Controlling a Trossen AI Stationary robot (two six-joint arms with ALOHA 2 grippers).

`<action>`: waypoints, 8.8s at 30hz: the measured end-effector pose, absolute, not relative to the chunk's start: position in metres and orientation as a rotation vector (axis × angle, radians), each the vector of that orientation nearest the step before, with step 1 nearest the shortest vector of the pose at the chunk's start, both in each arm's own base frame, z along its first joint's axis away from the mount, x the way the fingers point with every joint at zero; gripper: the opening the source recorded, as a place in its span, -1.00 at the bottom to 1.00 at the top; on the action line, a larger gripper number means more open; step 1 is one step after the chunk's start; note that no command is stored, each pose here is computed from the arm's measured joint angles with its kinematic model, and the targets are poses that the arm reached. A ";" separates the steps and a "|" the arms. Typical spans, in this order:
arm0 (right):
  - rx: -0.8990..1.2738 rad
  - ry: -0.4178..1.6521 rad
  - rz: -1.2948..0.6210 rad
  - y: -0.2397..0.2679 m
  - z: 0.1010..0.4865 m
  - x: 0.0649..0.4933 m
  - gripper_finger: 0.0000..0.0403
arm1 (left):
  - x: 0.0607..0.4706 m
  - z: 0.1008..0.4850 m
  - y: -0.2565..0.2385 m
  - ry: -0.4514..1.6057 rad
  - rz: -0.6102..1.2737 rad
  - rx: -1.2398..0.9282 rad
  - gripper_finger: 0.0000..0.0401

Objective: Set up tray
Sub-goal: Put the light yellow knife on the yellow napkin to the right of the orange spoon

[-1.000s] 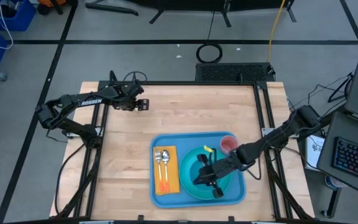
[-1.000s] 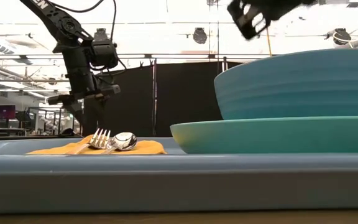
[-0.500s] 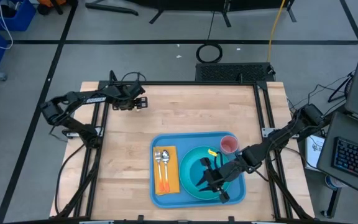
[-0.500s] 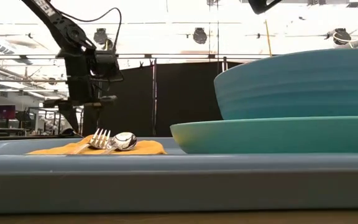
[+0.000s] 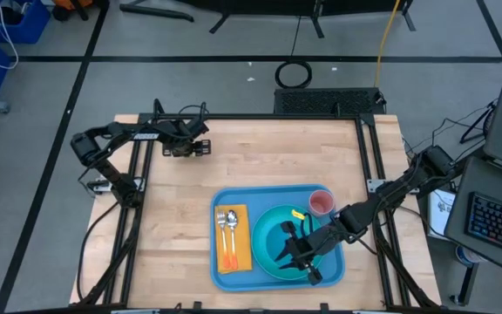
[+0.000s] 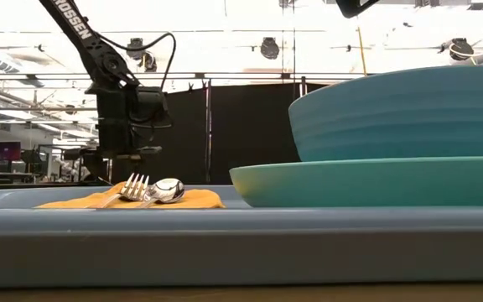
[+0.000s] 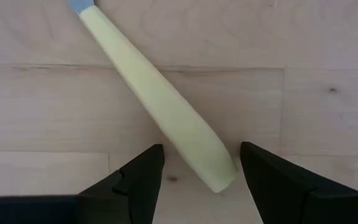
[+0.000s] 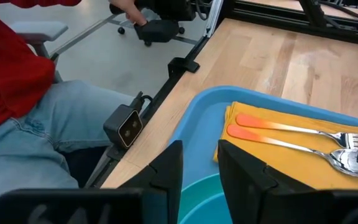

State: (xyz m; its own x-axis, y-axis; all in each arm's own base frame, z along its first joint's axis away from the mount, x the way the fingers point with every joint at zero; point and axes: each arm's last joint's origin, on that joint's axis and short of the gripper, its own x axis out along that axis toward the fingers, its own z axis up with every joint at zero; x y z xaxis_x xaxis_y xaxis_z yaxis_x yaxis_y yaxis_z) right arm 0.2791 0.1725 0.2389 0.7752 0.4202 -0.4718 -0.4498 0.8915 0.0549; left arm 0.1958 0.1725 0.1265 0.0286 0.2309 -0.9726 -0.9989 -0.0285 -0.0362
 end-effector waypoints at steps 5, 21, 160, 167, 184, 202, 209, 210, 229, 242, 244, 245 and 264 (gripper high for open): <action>-0.061 0.496 0.472 0.173 0.239 0.279 -0.55 | 0.194 0.129 0.171 1.003 1.312 -1.052 0.11; -0.061 0.496 0.473 0.173 0.239 0.279 -0.55 | 0.194 0.128 0.166 1.055 1.316 -0.989 -0.45; -0.423 -0.248 0.686 0.123 0.307 0.364 -0.55 | 0.270 0.253 -0.178 -0.138 -1.129 -0.007 -0.77; -0.462 -0.234 0.685 0.127 0.299 0.380 -0.55 | 0.287 0.233 -0.172 -0.075 -1.145 -0.084 -0.77; -0.439 -0.216 0.686 0.123 0.288 0.400 -0.55 | 0.285 0.223 -0.178 -0.006 -1.265 -0.087 -0.77; -0.422 -0.203 0.722 0.123 0.282 0.402 -0.26 | 0.290 0.222 -0.172 -0.006 -1.213 -0.079 -0.77; -0.424 -0.253 0.751 0.120 0.286 0.402 -0.24 | 0.298 0.212 -0.168 0.038 -1.193 -0.105 -0.77; -0.423 -0.250 0.753 0.121 0.286 0.402 -0.24 | 0.301 0.212 -0.168 0.045 -1.193 -0.118 -0.77; -0.408 -0.222 0.922 0.128 0.280 0.398 -0.24 | 0.327 0.208 -0.175 0.102 -1.395 -0.156 -0.77; -0.441 -0.246 0.970 0.145 0.279 0.392 -0.29 | 0.327 0.199 -0.172 0.178 -1.366 -0.183 -0.77; -0.445 -0.260 0.979 0.148 0.280 0.390 -0.34 | 0.327 0.198 -0.172 0.188 -1.370 -0.181 -0.77; -0.451 -0.268 0.979 0.150 0.280 0.390 -0.36 | 0.326 0.198 -0.172 0.185 -1.382 -0.177 -0.77; -0.467 -0.380 0.985 0.161 0.291 0.384 -0.42 | 0.323 0.195 -0.177 0.226 -1.416 -0.182 -0.77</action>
State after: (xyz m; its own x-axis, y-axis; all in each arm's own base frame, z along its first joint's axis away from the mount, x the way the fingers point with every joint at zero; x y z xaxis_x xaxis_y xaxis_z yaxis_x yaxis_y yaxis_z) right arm 0.3835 0.1612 0.2909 0.5018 0.8597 0.0951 -0.7014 0.4687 -0.5370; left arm 0.3230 -0.1770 0.1949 0.1384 -0.9892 -0.0473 0.9548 0.1460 -0.2590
